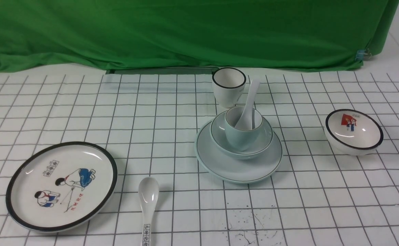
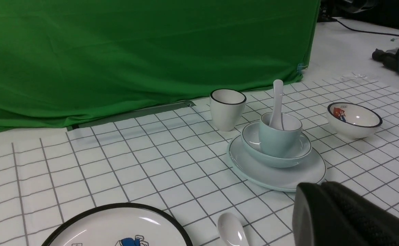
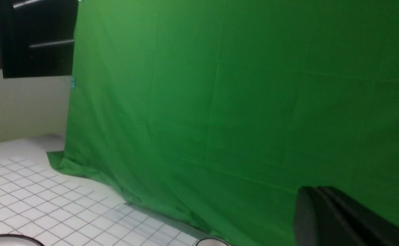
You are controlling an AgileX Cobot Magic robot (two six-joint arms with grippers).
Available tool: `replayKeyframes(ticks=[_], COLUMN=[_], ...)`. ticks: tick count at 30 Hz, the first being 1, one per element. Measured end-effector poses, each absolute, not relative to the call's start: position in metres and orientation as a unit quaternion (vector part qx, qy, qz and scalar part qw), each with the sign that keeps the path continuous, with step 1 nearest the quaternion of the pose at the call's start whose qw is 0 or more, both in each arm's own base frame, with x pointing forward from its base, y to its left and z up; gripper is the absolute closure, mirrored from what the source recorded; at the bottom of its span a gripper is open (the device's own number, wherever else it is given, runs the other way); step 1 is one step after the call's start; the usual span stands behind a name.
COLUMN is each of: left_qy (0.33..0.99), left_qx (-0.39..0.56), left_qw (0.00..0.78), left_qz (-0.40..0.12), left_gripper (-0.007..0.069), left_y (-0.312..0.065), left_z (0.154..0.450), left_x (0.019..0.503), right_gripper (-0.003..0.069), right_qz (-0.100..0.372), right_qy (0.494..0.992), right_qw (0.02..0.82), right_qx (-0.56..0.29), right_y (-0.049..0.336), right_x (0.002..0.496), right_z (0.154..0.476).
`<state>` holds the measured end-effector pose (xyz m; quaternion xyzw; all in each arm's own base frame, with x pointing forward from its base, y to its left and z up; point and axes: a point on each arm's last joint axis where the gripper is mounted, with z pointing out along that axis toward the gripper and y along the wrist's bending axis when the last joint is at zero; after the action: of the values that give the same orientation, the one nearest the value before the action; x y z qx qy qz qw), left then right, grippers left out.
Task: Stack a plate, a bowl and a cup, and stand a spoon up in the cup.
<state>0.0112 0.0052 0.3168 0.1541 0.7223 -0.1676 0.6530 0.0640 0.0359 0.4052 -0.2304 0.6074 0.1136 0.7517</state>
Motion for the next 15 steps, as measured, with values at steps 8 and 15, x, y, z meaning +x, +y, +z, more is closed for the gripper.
replayKeyframes(ticks=[8, 15], left_qy=[0.720, 0.720], left_qx=[0.159, 0.160], left_qw=[0.655, 0.656], left_qz=[-0.163, -0.163], left_gripper=[0.0657, 0.0657], left_y=[0.0052, 0.0052], left_z=[0.3170, 0.3171], left_x=[0.0112, 0.0112], right_gripper=[0.0636, 0.0622], right_qz=[0.113, 0.113], right_qy=[0.606, 0.606], right_qw=[0.753, 0.753], right_qx=[-0.230, -0.230], right_y=[0.0359, 0.0359], right_x=[0.0639, 0.0639], right_z=[0.4053, 0.4053])
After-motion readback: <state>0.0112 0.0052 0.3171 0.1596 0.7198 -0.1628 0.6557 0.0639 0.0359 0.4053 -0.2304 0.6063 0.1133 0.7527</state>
